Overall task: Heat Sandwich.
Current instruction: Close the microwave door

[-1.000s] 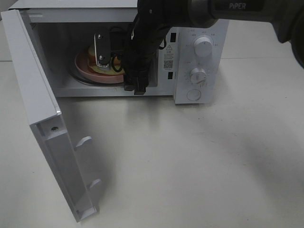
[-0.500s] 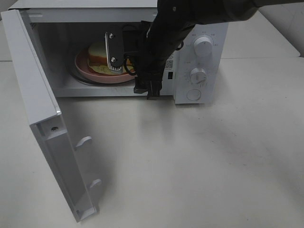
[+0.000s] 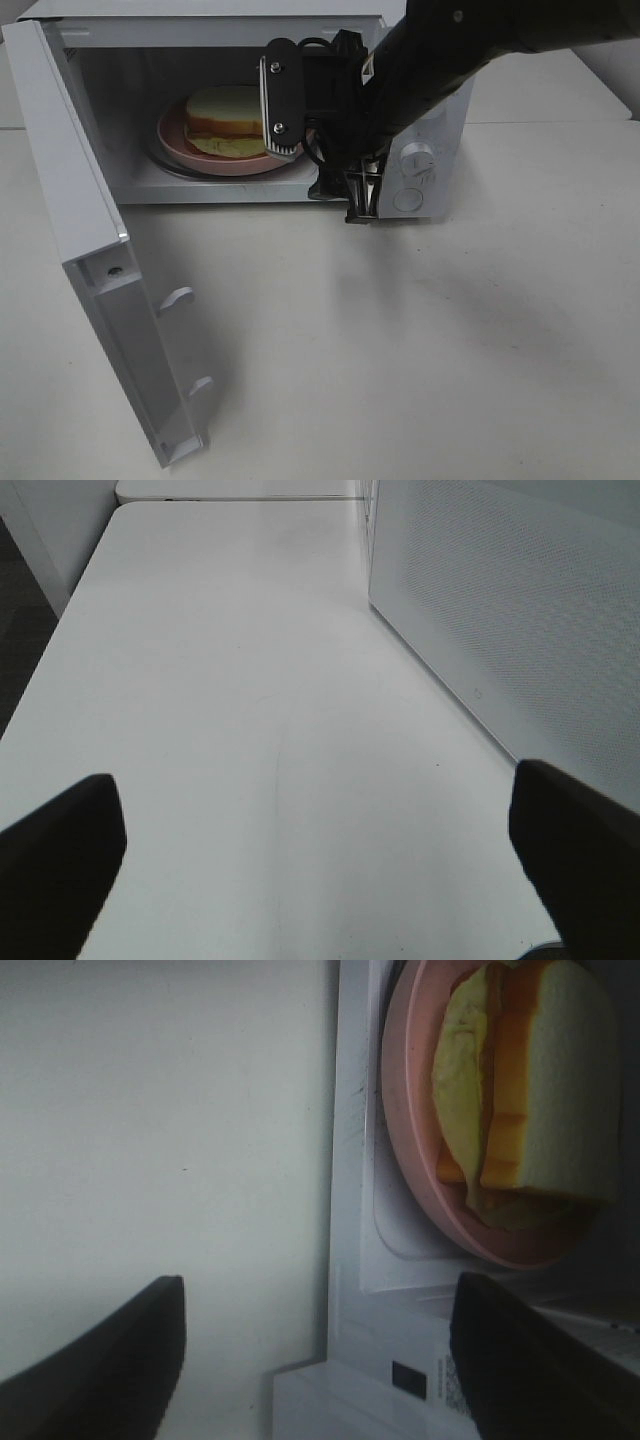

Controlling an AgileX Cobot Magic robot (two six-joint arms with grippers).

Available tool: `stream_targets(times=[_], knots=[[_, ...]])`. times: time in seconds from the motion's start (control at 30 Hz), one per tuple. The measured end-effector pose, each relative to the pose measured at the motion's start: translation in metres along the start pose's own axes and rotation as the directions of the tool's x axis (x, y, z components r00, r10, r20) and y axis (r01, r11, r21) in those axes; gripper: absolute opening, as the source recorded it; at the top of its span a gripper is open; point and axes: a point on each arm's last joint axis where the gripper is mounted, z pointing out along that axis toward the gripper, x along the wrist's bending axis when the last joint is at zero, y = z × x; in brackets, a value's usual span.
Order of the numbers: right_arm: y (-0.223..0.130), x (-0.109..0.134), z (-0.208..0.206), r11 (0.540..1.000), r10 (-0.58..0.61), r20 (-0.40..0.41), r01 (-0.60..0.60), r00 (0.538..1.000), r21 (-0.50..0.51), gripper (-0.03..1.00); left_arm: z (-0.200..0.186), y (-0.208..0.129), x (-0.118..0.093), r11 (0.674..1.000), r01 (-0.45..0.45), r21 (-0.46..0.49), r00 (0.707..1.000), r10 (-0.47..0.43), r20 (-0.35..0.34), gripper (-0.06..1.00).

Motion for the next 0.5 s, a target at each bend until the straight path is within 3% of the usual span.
stream_targets(times=[0.2,0.33,0.5], knots=[[-0.007,0.014,-0.022,0.992,0.127,0.018,-0.127,0.992,-0.02,0.73,0.0,0.0,0.0,1.0,0.0,0.0,1.0,0.0,0.0,0.99],[-0.013,0.027,-0.037,0.976,0.218,0.023,-0.218,0.976,-0.032,0.8,0.0,0.0,0.0,1.0,0.0,0.0,1.0,0.0,0.0,0.99],[-0.02,0.04,-0.055,0.964,0.265,0.029,-0.264,0.964,-0.04,0.8,0.0,0.0,0.0,1.0,0.0,0.0,1.0,0.0,0.0,0.99]])
